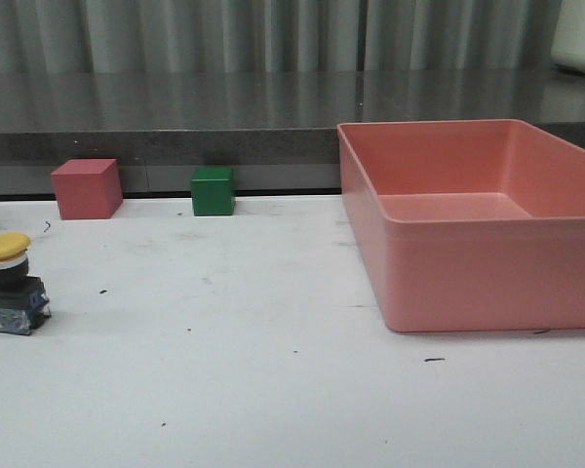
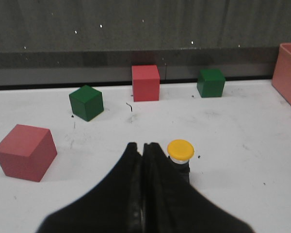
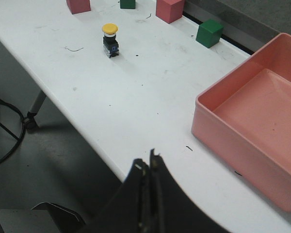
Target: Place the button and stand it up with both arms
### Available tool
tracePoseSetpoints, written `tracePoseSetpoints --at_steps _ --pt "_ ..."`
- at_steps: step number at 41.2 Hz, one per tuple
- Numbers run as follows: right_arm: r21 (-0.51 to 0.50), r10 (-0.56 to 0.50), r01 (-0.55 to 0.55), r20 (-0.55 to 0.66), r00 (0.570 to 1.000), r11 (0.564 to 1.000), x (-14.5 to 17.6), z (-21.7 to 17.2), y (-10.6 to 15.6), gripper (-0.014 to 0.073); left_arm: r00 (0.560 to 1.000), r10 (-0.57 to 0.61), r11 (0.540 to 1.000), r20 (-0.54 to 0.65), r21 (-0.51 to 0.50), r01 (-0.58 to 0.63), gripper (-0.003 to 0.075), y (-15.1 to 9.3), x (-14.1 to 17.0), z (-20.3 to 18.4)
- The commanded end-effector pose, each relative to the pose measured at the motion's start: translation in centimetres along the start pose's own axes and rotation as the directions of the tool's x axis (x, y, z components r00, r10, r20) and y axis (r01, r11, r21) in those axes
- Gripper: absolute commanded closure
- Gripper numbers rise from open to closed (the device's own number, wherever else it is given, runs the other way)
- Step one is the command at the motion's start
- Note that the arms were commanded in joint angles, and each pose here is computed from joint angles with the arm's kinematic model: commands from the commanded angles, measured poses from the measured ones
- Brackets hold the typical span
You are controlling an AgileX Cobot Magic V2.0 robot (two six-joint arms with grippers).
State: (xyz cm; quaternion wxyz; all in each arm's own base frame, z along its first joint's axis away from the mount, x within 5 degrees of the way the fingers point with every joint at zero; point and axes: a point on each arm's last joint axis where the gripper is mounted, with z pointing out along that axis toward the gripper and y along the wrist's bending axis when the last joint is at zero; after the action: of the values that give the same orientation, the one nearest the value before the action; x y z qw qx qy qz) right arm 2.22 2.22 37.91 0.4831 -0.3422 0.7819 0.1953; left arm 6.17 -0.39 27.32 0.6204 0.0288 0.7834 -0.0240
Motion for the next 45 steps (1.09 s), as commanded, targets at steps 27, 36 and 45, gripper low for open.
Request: tracePoseSetpoints --at_steps 27,36,45 --pt "0.014 -0.013 0.012 0.077 0.997 1.0 -1.1 -0.2 -0.1 0.0713 0.938 -0.059 0.998 0.341 -0.009 0.066 0.074 0.1 6.4 0.8" --pt "0.014 -0.013 0.012 0.075 0.997 1.0 -1.1 -0.2 -0.1 0.0713 0.938 -0.059 0.998 0.342 -0.009 0.066 0.074 0.1 6.4 0.8" --pt "0.014 -0.013 0.012 0.075 0.997 1.0 -1.1 -0.2 -0.1 0.0713 0.938 -0.059 0.998 0.342 -0.009 0.066 0.074 0.1 6.4 0.8"
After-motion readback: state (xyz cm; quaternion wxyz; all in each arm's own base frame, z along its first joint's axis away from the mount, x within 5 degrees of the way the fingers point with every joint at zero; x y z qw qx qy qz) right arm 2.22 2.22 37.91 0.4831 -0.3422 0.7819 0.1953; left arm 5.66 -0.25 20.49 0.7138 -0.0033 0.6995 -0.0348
